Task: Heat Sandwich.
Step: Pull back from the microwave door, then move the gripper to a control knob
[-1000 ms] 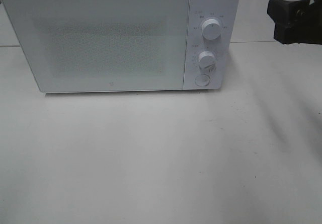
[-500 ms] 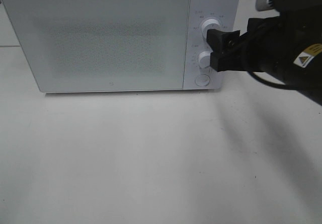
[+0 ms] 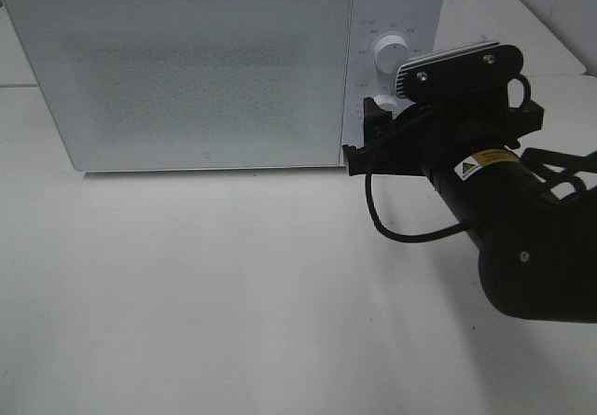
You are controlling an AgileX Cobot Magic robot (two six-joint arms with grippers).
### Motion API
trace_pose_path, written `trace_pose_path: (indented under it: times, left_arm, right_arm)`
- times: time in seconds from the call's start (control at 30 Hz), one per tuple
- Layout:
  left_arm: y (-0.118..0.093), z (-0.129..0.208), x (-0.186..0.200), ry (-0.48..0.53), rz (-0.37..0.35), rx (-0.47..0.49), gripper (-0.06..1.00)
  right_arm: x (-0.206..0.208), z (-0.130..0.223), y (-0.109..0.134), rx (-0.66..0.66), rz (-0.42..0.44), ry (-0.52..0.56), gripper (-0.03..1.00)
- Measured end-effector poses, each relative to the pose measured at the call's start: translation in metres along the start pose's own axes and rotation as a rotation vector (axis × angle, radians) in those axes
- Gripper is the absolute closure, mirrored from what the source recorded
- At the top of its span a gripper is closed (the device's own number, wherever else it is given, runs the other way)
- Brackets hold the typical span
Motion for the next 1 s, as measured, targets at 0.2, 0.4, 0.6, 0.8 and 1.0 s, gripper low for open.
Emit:
trace_pose_path:
  times: [0.2,0.4,0.6,0.8,1.0]
  left_arm:
    - [0.000,0.000,0.000,0.000,0.000,0.000,0.28]
    - [0.000,0.000,0.000,0.000,0.000,0.000,0.28]
    - [0.000,0.000,0.000,0.000,0.000,0.000,0.28]
    - [0.000,0.000,0.000,0.000,0.000,0.000,0.28]
    - [0.000,0.000,0.000,0.000,0.000,0.000,0.28]
  right_arm:
    - [-0.020,0.009,0.013,-0.036,0.010,0.018,0.20]
    - [-0.030,0.024,0.023,-0.039,0.008,0.048,0.20]
    - [-0.034,0.042,0.025,-0.069,0.013,0.089,0.20]
    - [-0.047,0.051,0.012,-0.095,0.062,0.104,0.20]
    - [-0.056,0.044,0.006,-0.122,0.072,0.079,0.20]
Point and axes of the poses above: a point on each arm's last joint axis where the gripper is mounted, x pointing back along that axis away from the gripper, y along the wrist's bending axis when the last joint is at zero, z = x × y, the point moved 7 cm from there along -x, pointing out along that axis toward the gripper, and after that the axes turned 4 degrees about x, right-handed, at the moved point
